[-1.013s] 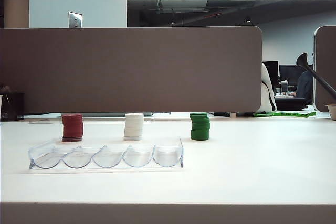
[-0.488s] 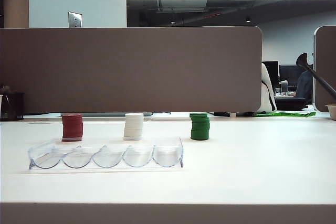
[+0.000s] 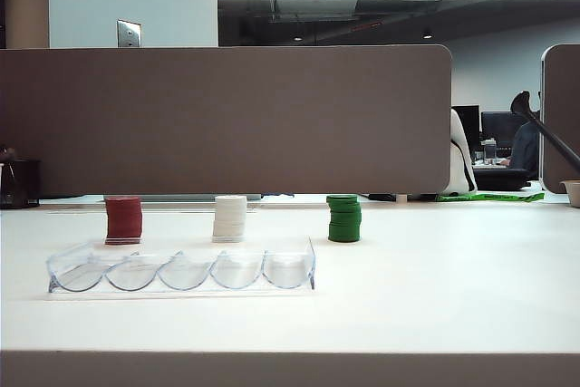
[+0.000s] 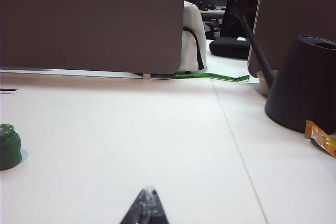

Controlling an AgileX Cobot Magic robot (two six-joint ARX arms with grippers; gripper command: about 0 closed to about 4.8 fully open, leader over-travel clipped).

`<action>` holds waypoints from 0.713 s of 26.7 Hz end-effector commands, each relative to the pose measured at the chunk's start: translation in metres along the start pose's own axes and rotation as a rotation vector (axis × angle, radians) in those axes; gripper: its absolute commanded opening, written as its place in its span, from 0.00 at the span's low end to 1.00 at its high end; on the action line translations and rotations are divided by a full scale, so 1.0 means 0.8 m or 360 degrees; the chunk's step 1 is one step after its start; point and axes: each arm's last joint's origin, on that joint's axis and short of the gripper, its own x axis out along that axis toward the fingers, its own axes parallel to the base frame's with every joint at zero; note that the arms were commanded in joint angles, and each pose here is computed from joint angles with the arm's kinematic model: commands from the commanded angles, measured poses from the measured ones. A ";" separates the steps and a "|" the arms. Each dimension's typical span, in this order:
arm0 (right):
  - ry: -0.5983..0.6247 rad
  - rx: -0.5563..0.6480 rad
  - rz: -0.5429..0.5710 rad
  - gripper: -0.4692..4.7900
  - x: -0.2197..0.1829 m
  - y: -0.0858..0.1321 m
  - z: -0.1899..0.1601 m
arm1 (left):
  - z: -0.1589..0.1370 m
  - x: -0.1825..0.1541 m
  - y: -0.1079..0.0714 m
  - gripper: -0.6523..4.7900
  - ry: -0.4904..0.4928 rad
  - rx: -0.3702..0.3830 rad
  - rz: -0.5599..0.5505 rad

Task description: Pick up the chip in the box and place it on the pile of chips with the same color.

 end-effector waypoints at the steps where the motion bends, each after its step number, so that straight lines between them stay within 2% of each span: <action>1: -0.0042 -0.0092 0.0052 0.08 0.000 0.001 0.004 | 0.002 0.000 0.003 0.11 -0.0016 0.0041 0.0052; 4: -0.0044 -0.0092 0.0097 0.08 0.000 0.002 0.004 | 0.001 -0.001 0.012 0.11 -0.0010 0.0019 0.0116; 8: -0.0043 -0.0090 0.0047 0.08 0.000 0.001 0.004 | 0.001 -0.003 0.025 0.11 -0.0029 -0.0026 0.0140; 12: -0.0035 -0.0071 -0.0089 0.08 0.000 -0.002 0.004 | 0.002 -0.004 0.027 0.11 -0.0036 -0.0058 0.0170; 14: -0.0035 -0.0066 -0.0099 0.08 0.000 -0.002 0.004 | 0.002 -0.004 0.027 0.11 -0.0042 -0.0066 0.0168; 17: -0.0038 -0.0066 -0.0095 0.08 0.000 -0.002 0.004 | 0.002 -0.004 0.027 0.11 -0.0045 -0.0180 0.0165; 19: -0.0035 -0.0066 -0.0084 0.08 0.000 -0.002 0.004 | 0.002 -0.004 0.027 0.11 -0.0045 -0.0184 0.0165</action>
